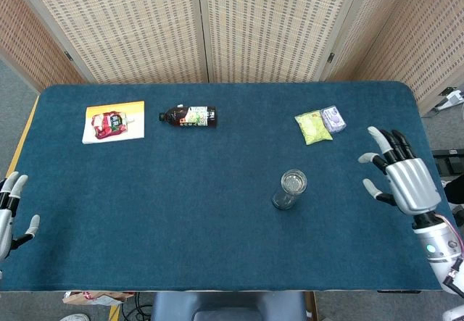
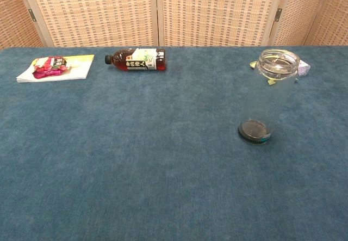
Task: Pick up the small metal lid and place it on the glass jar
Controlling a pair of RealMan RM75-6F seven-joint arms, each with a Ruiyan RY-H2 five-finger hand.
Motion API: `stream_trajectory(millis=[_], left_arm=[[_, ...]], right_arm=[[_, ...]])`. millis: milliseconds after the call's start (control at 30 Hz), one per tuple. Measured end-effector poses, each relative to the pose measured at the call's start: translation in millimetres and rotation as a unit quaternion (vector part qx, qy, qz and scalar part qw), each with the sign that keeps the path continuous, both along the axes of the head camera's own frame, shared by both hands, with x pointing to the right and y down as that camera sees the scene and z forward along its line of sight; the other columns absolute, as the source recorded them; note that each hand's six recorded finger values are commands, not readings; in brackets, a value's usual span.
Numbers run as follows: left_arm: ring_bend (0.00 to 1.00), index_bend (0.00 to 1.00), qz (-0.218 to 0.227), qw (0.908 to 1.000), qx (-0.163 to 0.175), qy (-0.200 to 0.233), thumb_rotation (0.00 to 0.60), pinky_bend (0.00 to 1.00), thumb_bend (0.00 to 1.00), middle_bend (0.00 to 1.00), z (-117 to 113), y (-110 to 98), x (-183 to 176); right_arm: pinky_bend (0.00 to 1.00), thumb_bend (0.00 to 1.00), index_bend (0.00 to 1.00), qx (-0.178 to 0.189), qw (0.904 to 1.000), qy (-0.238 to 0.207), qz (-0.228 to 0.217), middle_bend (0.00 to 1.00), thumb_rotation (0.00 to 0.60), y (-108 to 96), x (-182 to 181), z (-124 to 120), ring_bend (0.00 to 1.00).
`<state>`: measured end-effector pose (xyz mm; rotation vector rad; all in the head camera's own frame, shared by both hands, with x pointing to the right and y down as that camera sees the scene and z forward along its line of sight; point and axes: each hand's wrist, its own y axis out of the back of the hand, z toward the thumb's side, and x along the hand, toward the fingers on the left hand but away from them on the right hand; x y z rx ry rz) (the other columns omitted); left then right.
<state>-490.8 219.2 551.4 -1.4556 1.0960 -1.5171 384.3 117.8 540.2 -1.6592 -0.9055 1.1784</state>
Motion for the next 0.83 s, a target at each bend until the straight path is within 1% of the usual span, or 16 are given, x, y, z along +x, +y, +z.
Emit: stream_trajectory(millis=[100,200,367,433,467,567,633,733,833], left_arm=[[0.0,0.0,0.004,1.0,-0.006,-0.002,0.6,0.08,0.35,0.02,3.6,0.1,1.9],[0.0,0.0,0.007,0.9999,-0.014,-0.002,0.6,0.08,0.35,0.02,8.8,0.1,4.3],[0.0,0.0,0.01,0.9995,-0.029,-0.008,0.6,0.08,0.35,0.02,17.8,0.2,6.8],[0.0,0.0,0.011,0.9994,-0.033,-0.01,0.6,0.08,0.35,0.02,20.1,0.1,7.7],[0.0,0.0,0.013,0.9993,-0.034,-0.01,0.6,0.08,0.35,0.02,21.0,0.0,8.6],[0.0,0.0,0.017,0.9992,-0.035,-0.009,0.6,0.08,0.35,0.02,22.1,-0.3,11.3],[0.0,0.0,0.021,0.9992,-0.034,-0.009,0.6,0.08,0.35,0.02,22.6,-0.6,12.8],[0.0,0.0,0.025,0.999,-0.036,-0.012,0.6,0.08,0.35,0.02,24.7,-0.8,13.1],[0.0,0.0,0.026,0.9985,-0.047,-0.012,0.6,0.08,0.35,0.02,29.5,0.2,13.2]], right_arm=[[0.0,0.32,0.36,0.009,0.9998,0.014,0.015,0.0,0.6,18.7,28.2,8.2,0.0],[0.0,0.32,0.33,0.016,0.9992,0.017,0.031,0.0,0.6,37.1,51.1,14.9,0.0],[0.0,0.32,0.31,0.036,0.9974,0.006,0.062,0.0,0.6,61.8,77.7,19.7,0.0],[0.0,0.32,0.27,0.038,0.9966,0.0,0.073,0.0,0.6,68.4,84.3,22.4,0.0],[0.0,0.32,0.23,0.036,0.9965,0.003,0.075,0.0,0.6,70.6,87.5,23.5,0.0],[0.0,0.31,0.08,0.036,0.9958,0.015,0.083,0.0,0.6,73.1,93.1,24.8,0.0],[0.0,0.31,0.01,0.04,0.9951,0.023,0.087,0.0,0.6,72.9,94.3,23.9,0.0],[0.0,0.31,0.0,0.04,0.9946,0.031,0.091,0.0,0.6,73.9,93.9,23.9,0.0],[0.0,0.31,0.0,0.036,0.9941,0.044,0.093,0.0,0.6,75.3,94.4,25.1,0.0]])
